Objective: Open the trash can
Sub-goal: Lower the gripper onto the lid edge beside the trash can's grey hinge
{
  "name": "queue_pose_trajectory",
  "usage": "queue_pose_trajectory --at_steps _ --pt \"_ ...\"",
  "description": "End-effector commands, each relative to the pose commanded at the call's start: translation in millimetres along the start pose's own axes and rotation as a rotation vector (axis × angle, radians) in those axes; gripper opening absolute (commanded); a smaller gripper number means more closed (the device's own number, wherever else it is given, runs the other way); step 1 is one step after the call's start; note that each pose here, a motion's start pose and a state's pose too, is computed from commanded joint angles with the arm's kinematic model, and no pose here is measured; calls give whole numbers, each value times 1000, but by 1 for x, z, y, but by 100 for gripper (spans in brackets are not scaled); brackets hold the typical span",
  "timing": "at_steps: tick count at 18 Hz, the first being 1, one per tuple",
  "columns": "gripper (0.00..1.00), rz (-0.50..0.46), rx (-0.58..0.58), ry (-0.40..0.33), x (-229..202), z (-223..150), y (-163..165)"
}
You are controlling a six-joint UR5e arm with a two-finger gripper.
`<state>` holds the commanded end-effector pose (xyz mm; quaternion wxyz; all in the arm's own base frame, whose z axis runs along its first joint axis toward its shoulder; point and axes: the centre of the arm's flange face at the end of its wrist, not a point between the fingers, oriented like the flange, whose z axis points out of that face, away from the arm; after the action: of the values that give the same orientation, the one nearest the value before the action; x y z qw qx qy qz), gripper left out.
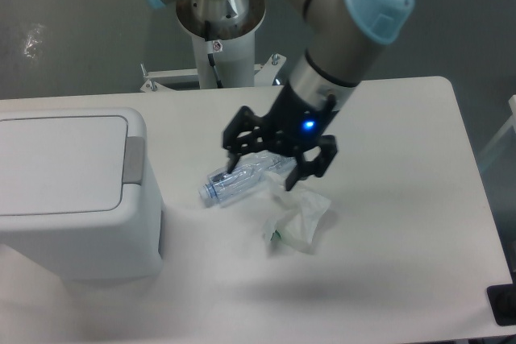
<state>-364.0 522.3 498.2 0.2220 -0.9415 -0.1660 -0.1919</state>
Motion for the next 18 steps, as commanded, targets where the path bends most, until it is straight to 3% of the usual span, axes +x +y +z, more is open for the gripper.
queue_pose_trajectory --at_steps 4,8,18 --pt "100 -23 -11 10 17 7 2" --pt "100 -120 -26 8 27 8 20" --pt "100 -135 -53 29 47 30 15"
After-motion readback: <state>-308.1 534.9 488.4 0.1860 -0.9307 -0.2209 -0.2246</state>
